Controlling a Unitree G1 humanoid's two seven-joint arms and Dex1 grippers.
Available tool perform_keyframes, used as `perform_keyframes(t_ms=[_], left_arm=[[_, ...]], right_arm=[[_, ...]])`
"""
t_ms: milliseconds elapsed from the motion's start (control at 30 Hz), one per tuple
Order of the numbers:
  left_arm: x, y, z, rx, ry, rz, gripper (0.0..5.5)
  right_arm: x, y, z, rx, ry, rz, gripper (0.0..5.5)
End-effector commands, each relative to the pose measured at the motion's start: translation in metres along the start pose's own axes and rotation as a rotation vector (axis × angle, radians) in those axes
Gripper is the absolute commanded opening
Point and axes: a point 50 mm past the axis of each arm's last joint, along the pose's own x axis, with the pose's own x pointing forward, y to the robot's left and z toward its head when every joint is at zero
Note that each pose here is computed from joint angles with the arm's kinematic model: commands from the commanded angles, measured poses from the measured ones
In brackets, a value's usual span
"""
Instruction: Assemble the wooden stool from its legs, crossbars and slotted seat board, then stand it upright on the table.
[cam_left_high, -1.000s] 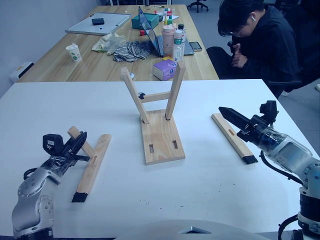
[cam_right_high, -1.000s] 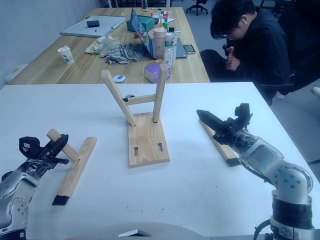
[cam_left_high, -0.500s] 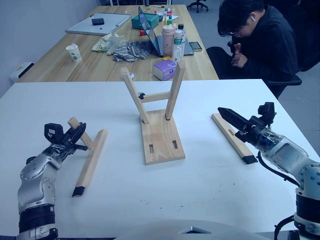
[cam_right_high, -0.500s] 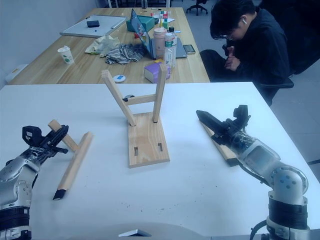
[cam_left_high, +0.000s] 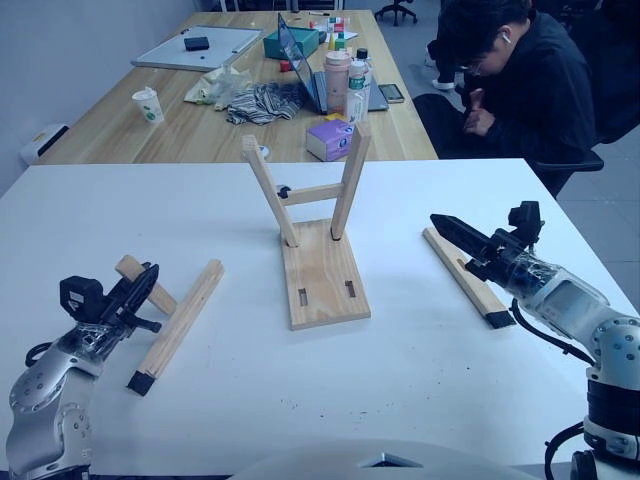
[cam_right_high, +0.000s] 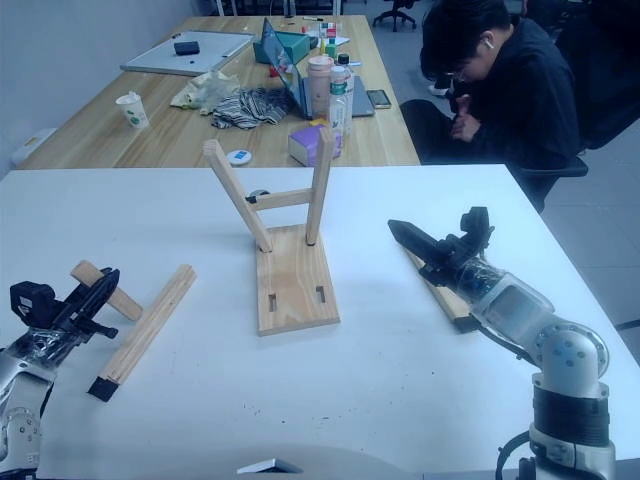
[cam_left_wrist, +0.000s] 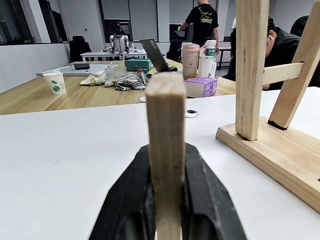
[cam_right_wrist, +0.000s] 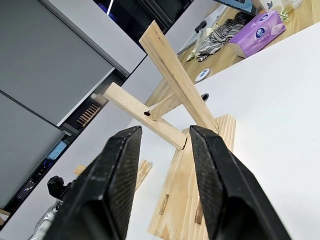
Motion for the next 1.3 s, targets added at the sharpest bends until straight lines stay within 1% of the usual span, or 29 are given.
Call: perform_keyframes(t_ms=[33, 233, 367, 433, 633, 900, 1033, 1133, 1300], left_arm=[[0.001, -0.002, 0.001, 0.002, 0.012, -0.018, 0.38], [0.0, -0.012, -0.005, -0.031, 0.019, -0.046, 0.38], [0.002, -0.028, 0.003, -0.004, -0.014, -0.112, 0.38], [0.002, -0.034, 0.008, 0.004, -0.022, -0.11, 0.38], [0.0, -0.026, 0.009, -0.022, -0.015, -0.081, 0.38], [-0.001, -0.036, -0.01, -0.132, 0.032, -0.109, 0.38], [-0.003, -0.046, -0.013, -0.13, 0.028, -0.122, 0.38], [-0.005, -0.047, -0.011, -0.119, 0.016, -0.101, 0.38], [-0.008, -0.035, 0.0, -0.096, -0.04, -0.045, 0.38]], right_arm=[[0.002, 0.001, 0.002, -0.003, -0.005, 0.011, 1.76], [0.002, 0.0, 0.003, -0.008, 0.001, 0.006, 1.76], [0.001, -0.002, 0.003, -0.01, 0.0, -0.006, 1.76], [0.0, -0.003, 0.003, -0.008, -0.002, -0.01, 1.76], [-0.001, -0.005, 0.003, -0.01, -0.003, -0.02, 1.76], [-0.001, -0.007, 0.005, -0.019, 0.003, -0.031, 1.76], [0.0, -0.008, 0.007, -0.023, 0.013, -0.029, 1.76], [0.001, -0.008, 0.008, -0.025, 0.02, -0.023, 1.76], [0.001, -0.009, 0.008, -0.03, 0.032, -0.025, 1.76]])
